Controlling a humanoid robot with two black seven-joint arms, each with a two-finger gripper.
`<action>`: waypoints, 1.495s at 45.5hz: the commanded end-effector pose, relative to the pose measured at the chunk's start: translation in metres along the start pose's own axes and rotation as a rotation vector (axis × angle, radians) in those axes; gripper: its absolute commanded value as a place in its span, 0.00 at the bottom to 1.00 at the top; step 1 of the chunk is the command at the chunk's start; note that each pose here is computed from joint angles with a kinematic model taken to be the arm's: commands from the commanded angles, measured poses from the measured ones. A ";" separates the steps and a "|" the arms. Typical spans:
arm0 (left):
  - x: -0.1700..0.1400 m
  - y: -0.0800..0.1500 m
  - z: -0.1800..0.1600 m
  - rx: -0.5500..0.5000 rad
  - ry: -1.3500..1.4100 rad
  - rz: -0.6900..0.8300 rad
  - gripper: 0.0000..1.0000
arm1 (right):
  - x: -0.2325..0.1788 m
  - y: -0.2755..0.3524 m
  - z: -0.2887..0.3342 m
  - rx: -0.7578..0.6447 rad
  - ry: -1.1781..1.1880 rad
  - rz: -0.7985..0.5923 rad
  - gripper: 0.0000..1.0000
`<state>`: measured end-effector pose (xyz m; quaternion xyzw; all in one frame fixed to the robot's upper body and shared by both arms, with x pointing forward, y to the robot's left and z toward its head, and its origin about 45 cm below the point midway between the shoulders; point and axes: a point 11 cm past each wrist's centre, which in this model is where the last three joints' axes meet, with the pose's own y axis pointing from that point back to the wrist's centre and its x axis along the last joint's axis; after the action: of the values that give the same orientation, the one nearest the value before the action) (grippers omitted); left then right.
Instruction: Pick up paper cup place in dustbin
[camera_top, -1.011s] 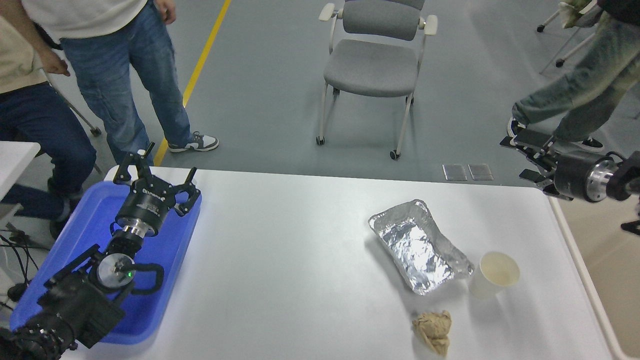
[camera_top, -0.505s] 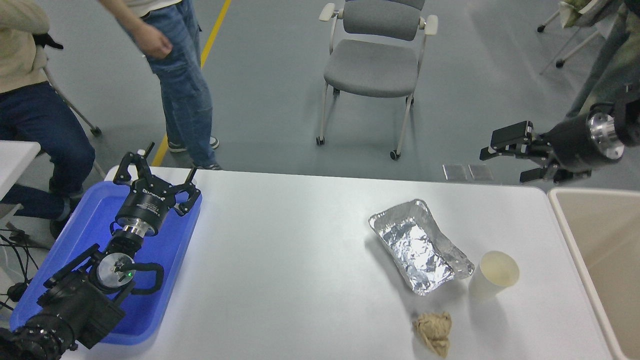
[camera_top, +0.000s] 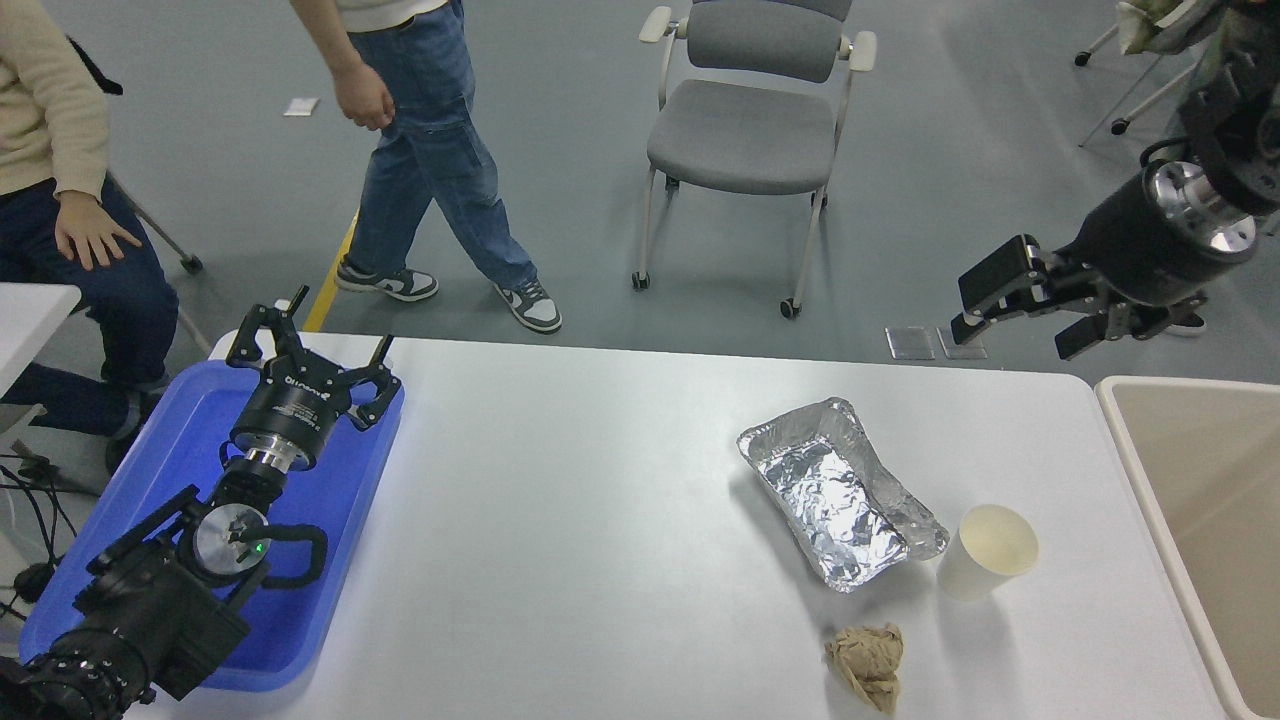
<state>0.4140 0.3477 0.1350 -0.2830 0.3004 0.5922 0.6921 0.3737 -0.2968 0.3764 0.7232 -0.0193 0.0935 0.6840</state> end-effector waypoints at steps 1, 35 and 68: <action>0.000 0.000 0.000 0.001 -0.001 0.000 1.00 | -0.005 0.003 -0.010 -0.091 0.076 -0.038 1.00; 0.000 0.000 0.000 -0.001 0.001 0.000 1.00 | -0.002 0.017 -0.006 -0.058 0.045 0.007 1.00; 0.000 0.000 0.000 0.000 0.000 -0.002 1.00 | -0.034 -0.057 0.039 0.016 -0.060 -0.041 1.00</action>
<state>0.4141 0.3476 0.1353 -0.2838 0.3003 0.5916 0.6924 0.3589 -0.3203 0.3489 0.7249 -0.0161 0.0619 0.6859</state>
